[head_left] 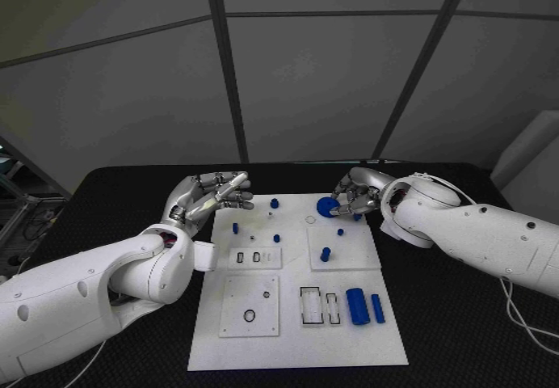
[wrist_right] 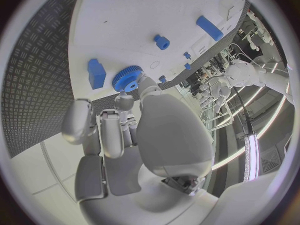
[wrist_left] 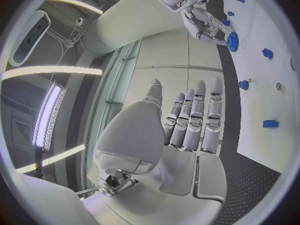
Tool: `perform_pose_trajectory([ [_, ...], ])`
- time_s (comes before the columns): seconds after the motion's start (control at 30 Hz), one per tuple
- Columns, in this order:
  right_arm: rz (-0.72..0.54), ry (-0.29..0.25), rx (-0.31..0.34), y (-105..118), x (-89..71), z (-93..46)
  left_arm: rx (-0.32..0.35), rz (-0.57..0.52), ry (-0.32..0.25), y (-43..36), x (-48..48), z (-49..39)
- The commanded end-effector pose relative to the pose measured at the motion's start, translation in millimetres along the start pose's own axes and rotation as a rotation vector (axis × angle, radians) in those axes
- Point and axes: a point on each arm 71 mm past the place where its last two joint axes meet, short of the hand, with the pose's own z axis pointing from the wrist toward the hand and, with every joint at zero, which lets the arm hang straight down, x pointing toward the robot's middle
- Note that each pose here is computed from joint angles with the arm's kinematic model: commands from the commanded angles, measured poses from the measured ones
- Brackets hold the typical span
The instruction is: Assemble the parts on the task board
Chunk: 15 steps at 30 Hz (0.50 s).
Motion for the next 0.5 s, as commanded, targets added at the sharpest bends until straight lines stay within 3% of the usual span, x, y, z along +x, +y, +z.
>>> perform_pose_trajectory([
  [0.03, 0.004, -0.008, 0.012, 0.7, -1.1, 1.5, 0.007, -0.004, 0.018, -1.2, 2.1, 0.6],
  [0.5, -0.020, -0.015, 0.015, 6.1, 1.4, 7.1, 0.002, -0.006, 0.022, -0.6, 2.2, 0.9],
])
